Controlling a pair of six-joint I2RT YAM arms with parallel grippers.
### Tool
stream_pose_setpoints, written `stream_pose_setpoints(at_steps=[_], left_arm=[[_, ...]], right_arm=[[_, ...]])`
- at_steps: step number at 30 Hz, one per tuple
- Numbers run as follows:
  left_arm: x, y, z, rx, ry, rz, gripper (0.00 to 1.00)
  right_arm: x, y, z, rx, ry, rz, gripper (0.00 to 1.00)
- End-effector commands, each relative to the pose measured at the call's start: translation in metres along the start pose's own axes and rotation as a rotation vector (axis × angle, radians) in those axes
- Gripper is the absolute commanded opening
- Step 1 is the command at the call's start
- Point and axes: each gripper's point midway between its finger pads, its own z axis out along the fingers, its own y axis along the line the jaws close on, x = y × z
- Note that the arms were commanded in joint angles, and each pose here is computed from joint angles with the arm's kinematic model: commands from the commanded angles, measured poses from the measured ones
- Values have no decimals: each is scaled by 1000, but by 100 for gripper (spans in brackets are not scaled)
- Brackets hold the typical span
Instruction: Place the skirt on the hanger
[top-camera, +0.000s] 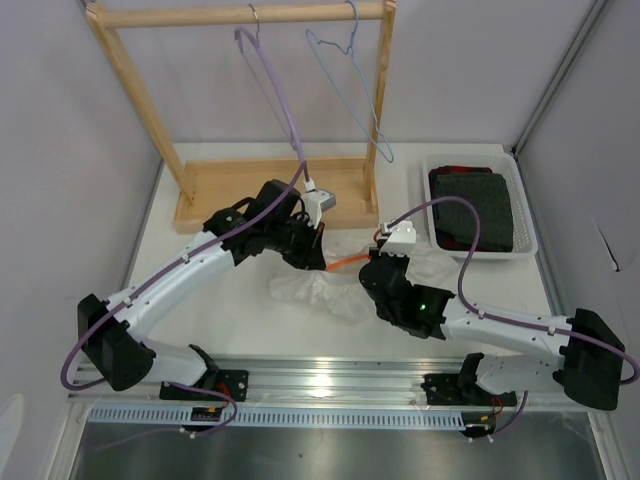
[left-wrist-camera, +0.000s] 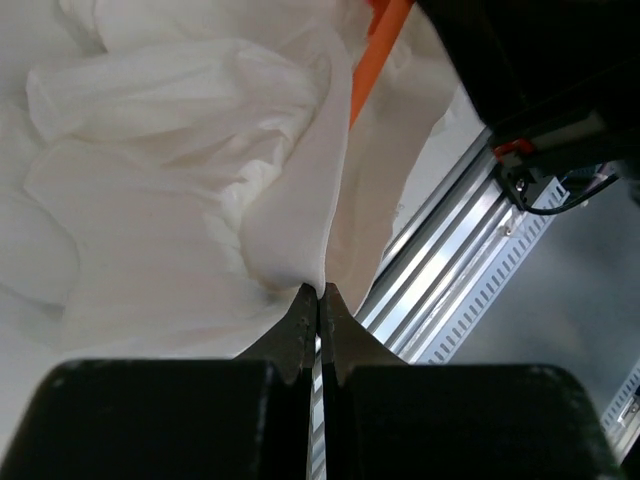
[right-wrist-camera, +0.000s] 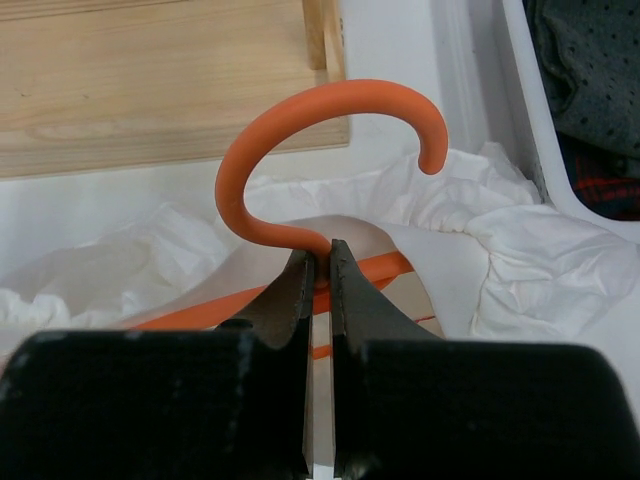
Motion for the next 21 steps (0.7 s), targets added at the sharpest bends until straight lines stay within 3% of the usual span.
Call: stream_pose_setpoints(at_steps=[1,12,15,19,21], left_arm=[[-34,-20,-15,33,-93,28,0],[-25,-26,1,38,-50,101,1],[-22,-24,3,10,-53,132,7],[-18,-26,1,20,-62,178,30],[-24,-28,-2,23,-87,201,31]], right_arm=[[-19,9,-3,18,-32,25,0],[-38,47,-14,-110,5,78,0],[-42,47,-17,-110,15,78,0],[-54,52,-23,-155,16,115,0],[-57,54,-24,-164,25,109,0]])
